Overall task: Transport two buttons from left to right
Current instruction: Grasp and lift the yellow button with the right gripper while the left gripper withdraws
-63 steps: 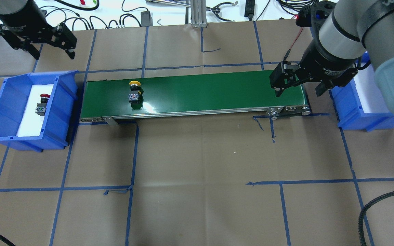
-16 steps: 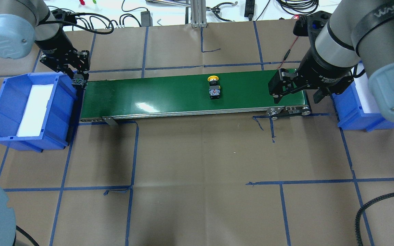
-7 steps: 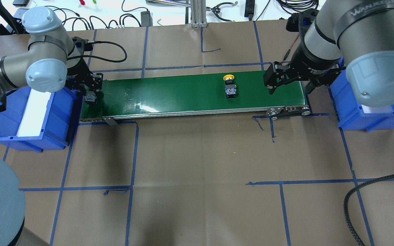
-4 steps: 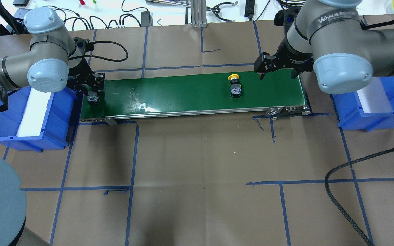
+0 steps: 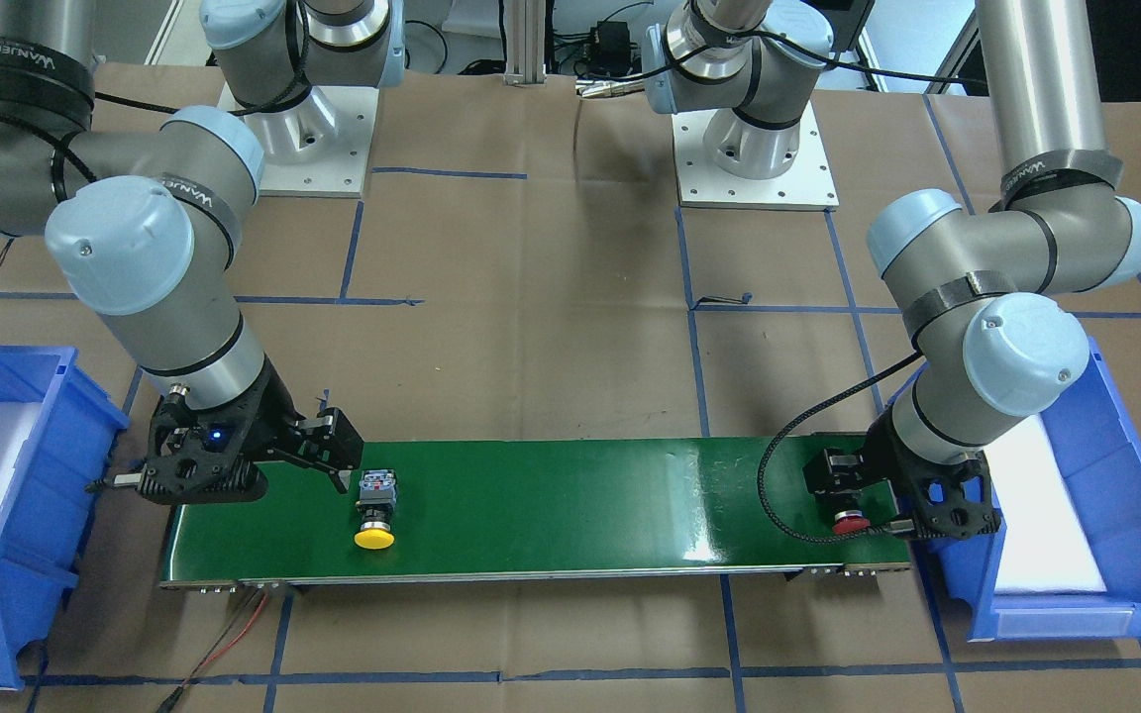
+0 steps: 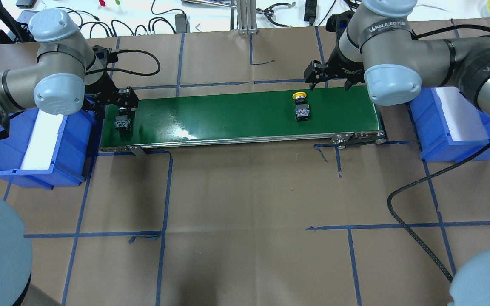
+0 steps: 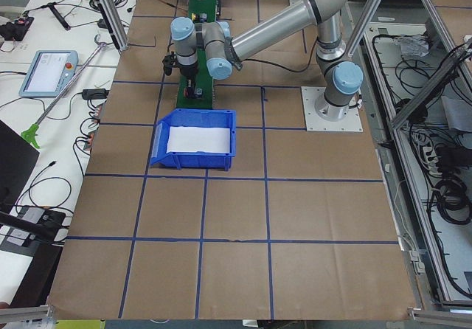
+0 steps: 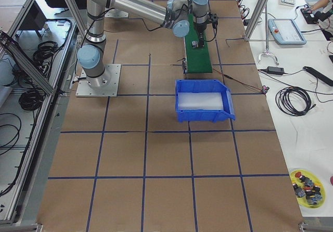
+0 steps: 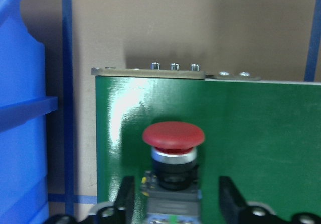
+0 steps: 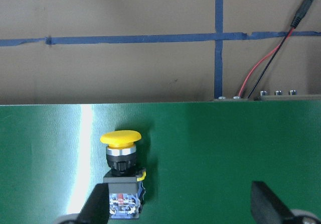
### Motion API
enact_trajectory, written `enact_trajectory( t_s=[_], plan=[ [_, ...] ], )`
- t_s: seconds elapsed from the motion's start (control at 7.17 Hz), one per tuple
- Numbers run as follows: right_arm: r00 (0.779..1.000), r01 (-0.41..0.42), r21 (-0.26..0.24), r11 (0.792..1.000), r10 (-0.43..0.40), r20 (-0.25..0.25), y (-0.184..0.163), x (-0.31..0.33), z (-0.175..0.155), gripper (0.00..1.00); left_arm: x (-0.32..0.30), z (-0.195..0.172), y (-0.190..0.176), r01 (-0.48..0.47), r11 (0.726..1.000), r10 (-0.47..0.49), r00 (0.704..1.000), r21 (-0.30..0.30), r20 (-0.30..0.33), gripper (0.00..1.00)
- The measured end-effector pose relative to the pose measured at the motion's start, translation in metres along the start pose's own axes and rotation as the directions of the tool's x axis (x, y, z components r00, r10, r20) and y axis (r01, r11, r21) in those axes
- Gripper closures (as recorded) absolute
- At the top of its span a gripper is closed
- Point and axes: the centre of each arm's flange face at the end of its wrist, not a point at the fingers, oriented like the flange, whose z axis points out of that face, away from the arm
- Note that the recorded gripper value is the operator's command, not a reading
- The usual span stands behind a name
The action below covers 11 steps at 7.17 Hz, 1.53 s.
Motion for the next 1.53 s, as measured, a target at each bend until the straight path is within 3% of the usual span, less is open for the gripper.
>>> enact_trajectory(
  t_s=[0.42, 0.84, 0.98, 1.26, 1.53],
  plan=[
    [1.000, -0.001, -0.054, 0.999, 0.002, 0.004, -0.008, -0.004, 0.044, 0.00, -0.001, -0.047, 0.005, 0.001, 0.999, -0.002, 1.000, 0.045, 0.011, 0.00],
    [1.000, 0.004, -0.093, 0.996, -0.006, -0.016, -0.005, -0.006, 0.069, 0.03, 0.006, -0.116, 0.039, 0.017, 0.999, -0.018, 1.000, 0.028, 0.005, 0.00],
    [0.999, 0.003, -0.099, 0.995, -0.006, -0.032, -0.004, -0.004, 0.073, 0.28, 0.020, -0.138, 0.055, 0.024, 0.999, -0.025, 1.000, 0.025, 0.005, 0.00],
    [0.999, 0.002, -0.114, 0.993, -0.007, -0.050, -0.003, -0.002, 0.080, 0.92, 0.069, -0.184, 0.099, 0.026, 0.999, -0.027, 1.000, 0.032, 0.006, 0.00],
    [0.999, 0.000, -0.117, 0.993, -0.006, -0.053, -0.003, -0.001, 0.079, 0.97, 0.089, -0.203, 0.131, 0.002, 1.000, -0.002, 1.000, 0.029, 0.006, 0.00]
  ],
)
